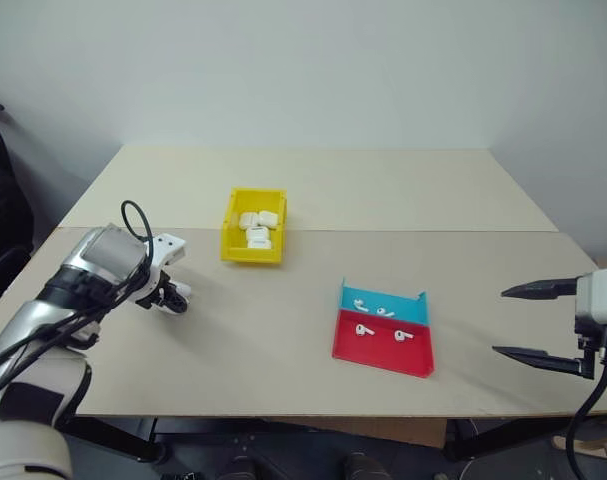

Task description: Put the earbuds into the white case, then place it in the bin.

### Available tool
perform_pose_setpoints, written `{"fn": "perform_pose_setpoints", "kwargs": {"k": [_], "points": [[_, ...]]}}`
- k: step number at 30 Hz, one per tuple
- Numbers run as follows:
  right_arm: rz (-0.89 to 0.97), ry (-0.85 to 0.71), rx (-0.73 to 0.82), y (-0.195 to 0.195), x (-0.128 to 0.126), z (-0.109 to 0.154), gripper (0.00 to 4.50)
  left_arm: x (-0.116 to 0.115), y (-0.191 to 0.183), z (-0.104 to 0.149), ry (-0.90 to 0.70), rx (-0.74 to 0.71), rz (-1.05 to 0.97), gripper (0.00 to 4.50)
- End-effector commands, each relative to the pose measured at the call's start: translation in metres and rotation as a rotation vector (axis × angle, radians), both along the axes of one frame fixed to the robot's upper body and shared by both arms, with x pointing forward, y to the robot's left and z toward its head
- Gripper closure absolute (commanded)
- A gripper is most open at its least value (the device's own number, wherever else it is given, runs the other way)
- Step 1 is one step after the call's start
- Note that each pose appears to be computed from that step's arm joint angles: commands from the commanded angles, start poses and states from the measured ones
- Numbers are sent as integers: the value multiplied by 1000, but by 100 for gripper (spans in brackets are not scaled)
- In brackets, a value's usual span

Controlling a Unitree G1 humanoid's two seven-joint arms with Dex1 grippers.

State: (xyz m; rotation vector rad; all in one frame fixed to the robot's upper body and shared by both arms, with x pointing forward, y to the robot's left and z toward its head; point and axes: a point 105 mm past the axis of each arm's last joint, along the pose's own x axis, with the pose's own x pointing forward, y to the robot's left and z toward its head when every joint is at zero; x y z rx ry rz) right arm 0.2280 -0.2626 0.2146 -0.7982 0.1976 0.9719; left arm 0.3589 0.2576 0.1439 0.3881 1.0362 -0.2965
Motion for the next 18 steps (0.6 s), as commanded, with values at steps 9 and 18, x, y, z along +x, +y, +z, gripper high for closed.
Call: {"fn": "perform_pose_setpoints", "kwargs": {"k": [9, 18], "points": [[97, 60, -123, 32, -1, 30, 0, -41, -91, 117, -922, -376, -468, 172], [276, 129, -284, 86, 10, 7, 0, -70, -133, 74, -1178, -713, -788, 172]]}}
